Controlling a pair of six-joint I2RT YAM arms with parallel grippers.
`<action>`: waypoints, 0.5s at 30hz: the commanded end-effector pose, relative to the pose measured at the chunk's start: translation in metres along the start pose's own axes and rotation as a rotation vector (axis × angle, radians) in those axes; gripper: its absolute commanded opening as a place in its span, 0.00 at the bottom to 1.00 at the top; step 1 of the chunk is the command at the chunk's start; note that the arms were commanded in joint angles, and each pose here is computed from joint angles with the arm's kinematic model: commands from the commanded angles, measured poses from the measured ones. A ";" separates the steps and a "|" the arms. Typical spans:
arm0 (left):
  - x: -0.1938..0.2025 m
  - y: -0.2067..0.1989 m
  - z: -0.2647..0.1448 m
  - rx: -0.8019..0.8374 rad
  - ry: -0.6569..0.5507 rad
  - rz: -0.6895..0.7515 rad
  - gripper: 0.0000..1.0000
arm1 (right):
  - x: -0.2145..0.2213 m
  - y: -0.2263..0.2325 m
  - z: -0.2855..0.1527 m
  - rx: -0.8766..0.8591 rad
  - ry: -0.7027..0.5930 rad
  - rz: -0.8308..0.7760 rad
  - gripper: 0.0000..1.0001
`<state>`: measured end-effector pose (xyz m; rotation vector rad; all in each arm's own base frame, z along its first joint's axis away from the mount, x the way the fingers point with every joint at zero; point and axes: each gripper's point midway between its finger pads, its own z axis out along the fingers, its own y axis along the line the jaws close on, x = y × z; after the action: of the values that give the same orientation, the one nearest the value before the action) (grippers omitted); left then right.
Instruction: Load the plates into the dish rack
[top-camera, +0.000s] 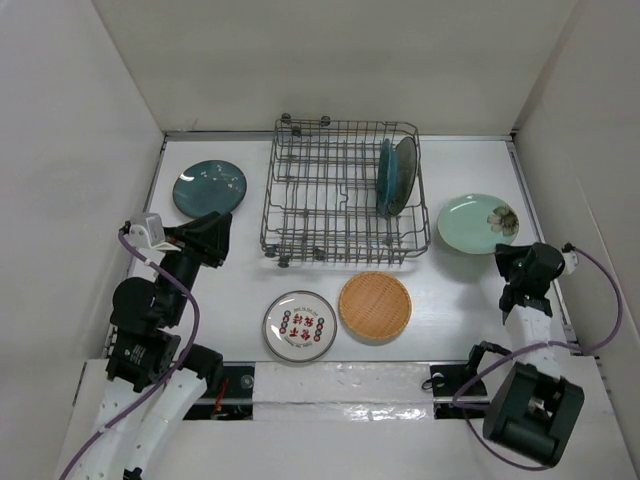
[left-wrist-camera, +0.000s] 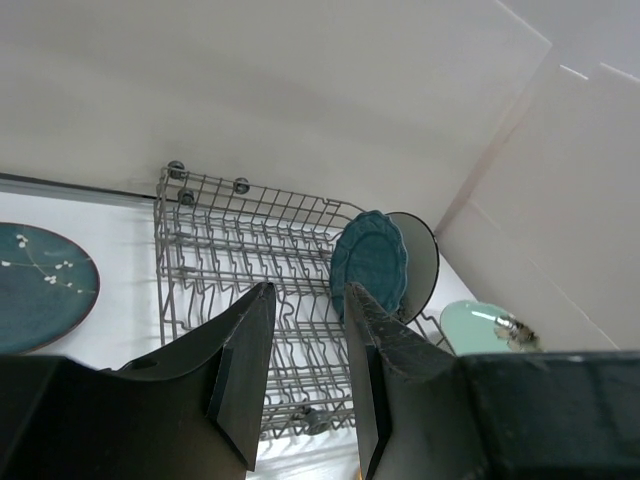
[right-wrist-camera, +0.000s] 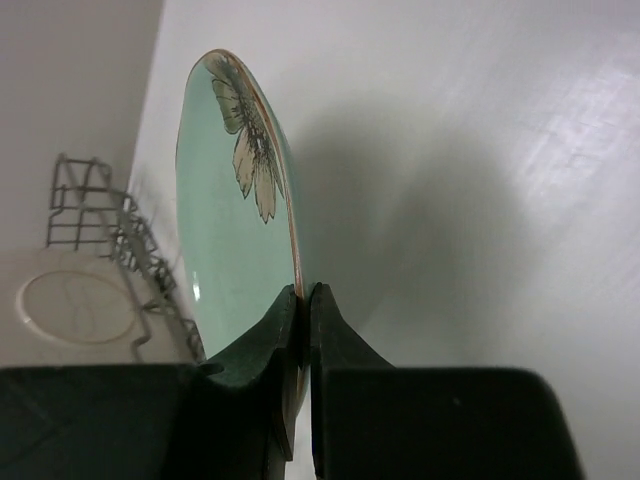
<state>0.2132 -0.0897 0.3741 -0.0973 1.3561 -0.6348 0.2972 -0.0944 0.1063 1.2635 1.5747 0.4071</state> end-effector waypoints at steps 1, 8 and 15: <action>-0.003 0.000 0.006 0.002 -0.020 0.006 0.30 | -0.076 0.119 -0.039 -0.279 -0.273 -0.020 0.00; -0.001 0.003 0.008 -0.017 -0.014 0.012 0.30 | -0.098 0.240 -0.110 -0.533 -0.373 -0.135 0.00; 0.000 0.004 0.009 -0.021 -0.012 0.014 0.30 | -0.044 0.356 -0.127 -0.681 -0.257 -0.351 0.00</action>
<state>0.2201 -0.0887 0.3686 -0.1133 1.3778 -0.6152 0.3570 0.0217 0.3816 0.6084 1.3787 0.4721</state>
